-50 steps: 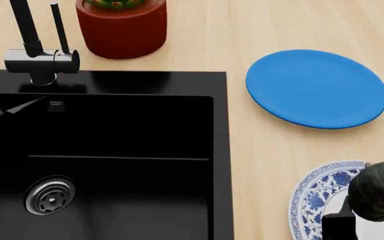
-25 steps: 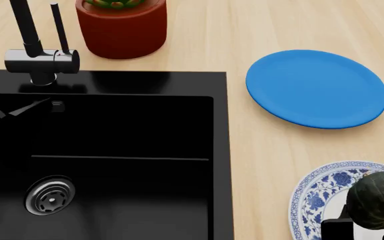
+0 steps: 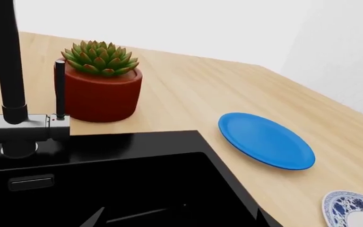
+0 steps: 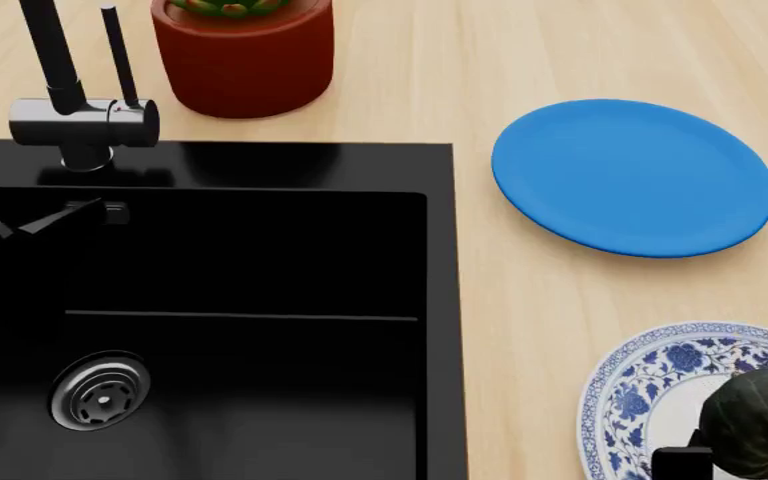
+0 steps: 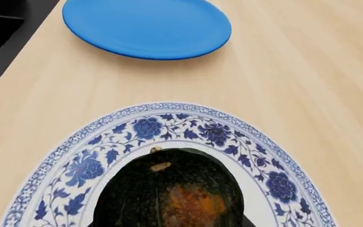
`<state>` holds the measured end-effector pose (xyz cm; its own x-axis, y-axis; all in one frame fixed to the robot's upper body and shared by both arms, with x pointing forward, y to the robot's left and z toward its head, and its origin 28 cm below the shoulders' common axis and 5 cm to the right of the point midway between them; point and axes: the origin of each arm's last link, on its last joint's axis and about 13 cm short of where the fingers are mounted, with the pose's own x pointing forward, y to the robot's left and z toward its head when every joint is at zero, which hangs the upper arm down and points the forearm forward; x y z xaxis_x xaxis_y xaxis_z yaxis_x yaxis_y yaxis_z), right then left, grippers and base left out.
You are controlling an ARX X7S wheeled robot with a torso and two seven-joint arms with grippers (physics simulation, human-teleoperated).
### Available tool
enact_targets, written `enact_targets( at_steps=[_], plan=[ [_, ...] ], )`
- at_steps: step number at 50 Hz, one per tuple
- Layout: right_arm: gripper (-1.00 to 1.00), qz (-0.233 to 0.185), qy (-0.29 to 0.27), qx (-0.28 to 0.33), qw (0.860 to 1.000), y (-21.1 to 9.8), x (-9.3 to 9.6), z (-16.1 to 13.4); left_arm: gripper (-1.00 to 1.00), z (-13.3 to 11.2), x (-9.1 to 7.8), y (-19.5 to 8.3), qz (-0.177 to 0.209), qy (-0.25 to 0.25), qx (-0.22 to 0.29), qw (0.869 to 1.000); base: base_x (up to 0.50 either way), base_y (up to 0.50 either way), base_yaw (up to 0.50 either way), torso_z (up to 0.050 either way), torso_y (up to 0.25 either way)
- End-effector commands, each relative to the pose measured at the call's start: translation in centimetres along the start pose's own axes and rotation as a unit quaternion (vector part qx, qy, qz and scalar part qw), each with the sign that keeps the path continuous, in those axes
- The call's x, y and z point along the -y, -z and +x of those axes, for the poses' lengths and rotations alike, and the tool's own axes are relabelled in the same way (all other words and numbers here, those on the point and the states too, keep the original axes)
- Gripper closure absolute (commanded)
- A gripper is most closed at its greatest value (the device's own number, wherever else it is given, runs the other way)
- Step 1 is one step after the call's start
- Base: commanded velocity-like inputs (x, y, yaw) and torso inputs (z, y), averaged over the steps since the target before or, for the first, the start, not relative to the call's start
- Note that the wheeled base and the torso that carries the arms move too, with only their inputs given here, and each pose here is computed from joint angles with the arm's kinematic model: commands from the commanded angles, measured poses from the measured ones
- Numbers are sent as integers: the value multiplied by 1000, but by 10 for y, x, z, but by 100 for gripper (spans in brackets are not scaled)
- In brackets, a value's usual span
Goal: Pick the squash from the sink and place it on the plate located on the counter
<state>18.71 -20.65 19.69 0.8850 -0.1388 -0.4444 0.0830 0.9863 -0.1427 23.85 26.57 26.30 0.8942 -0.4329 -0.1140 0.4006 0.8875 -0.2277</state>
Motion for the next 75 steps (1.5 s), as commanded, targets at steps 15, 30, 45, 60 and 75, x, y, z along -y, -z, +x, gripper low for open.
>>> enact_targets(
  at_steps=[15, 30, 45, 60, 75],
  plan=[
    [100, -30, 23, -12, 999, 6, 7, 8, -100, 19, -16, 2, 7, -42, -14, 999, 0, 0, 0, 0, 0],
    [-100, -33, 20, -7, 999, 3, 7, 5, -100, 18, -15, 2, 6, -41, -14, 999, 0, 0, 0, 0, 0],
    [-100, -35, 22, 4, 999, -1, 7, -1, -100, 19, -14, 1, 8, -40, -14, 999, 0, 0, 0, 0, 0],
    [-100, -41, 29, 41, 998, -17, 7, -22, -100, 18, -14, 1, 8, -37, -12, 999, 0, 0, 0, 0, 0],
    [-100, -41, 38, 79, 995, -29, 10, -45, -100, 16, -12, -1, 8, -34, -9, 999, 0, 0, 0, 0, 0]
  ],
)
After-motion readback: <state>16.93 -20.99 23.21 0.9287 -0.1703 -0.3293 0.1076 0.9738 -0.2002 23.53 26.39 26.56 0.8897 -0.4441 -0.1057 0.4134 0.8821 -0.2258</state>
